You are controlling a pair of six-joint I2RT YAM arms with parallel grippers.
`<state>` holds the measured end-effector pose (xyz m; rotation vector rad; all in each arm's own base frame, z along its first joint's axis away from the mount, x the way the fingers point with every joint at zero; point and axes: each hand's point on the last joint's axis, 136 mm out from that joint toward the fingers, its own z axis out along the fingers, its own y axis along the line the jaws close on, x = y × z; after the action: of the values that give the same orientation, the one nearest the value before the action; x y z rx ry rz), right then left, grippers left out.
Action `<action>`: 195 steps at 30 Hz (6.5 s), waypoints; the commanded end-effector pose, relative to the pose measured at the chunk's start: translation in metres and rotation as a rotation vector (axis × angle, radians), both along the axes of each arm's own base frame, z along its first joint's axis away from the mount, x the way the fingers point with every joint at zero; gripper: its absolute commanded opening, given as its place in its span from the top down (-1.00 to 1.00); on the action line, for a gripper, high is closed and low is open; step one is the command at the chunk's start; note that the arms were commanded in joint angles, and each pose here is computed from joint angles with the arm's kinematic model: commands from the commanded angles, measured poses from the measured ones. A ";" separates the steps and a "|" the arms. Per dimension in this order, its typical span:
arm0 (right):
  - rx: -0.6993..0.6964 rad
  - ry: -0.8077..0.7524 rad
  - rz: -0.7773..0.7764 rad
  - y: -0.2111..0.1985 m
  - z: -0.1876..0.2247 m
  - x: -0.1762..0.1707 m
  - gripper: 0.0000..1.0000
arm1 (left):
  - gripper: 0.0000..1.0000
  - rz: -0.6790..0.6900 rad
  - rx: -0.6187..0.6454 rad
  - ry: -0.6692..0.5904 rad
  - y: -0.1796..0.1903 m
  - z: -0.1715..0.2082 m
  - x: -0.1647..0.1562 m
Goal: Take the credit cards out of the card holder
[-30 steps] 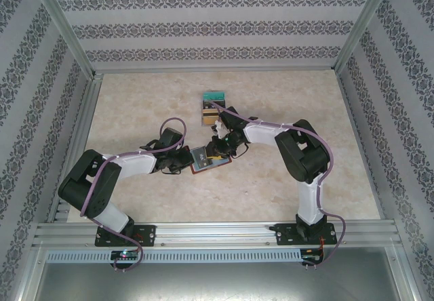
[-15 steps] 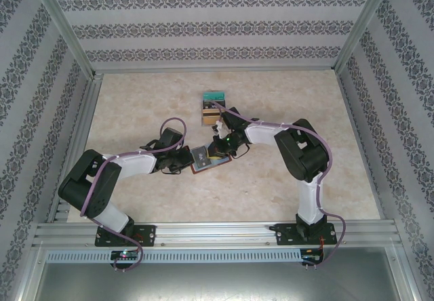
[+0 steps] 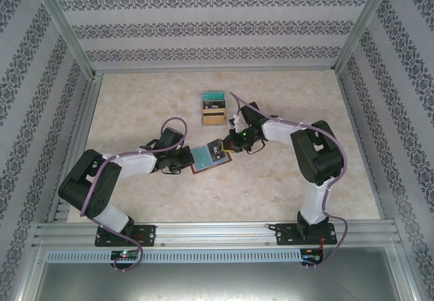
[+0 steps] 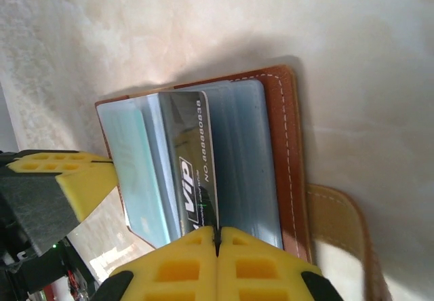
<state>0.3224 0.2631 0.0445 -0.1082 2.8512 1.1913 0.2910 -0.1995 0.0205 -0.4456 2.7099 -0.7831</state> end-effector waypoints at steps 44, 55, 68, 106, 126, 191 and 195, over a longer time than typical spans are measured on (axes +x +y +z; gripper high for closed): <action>-0.915 -1.259 0.990 0.030 0.113 0.144 1.00 | -0.99 0.140 0.249 -0.308 0.109 0.170 -0.063; -0.972 -1.249 1.061 0.034 0.074 0.160 1.00 | -0.99 0.129 0.263 -0.288 0.111 0.174 -0.068; -0.982 -1.213 1.022 0.028 0.054 0.174 1.00 | -0.99 0.133 0.268 -0.273 0.111 0.168 -0.067; -1.109 -1.191 0.855 0.012 0.048 0.211 0.47 | -0.99 0.124 0.254 -0.253 0.108 0.160 -0.063; -0.989 -1.154 0.544 0.004 0.123 0.168 0.25 | -0.99 0.092 0.144 -0.260 0.084 0.147 -0.053; -0.484 -0.198 0.204 0.025 -0.049 -0.067 0.81 | -0.18 0.071 -0.012 0.070 0.025 0.011 -0.021; -0.483 -0.199 0.205 0.025 -0.049 -0.068 0.81 | -0.18 0.070 -0.025 0.073 0.023 0.009 -0.021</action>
<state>0.2806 0.3009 0.0196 -0.4933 2.8077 0.5055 0.2676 -0.1760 0.0322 -0.5791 2.7489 -0.7688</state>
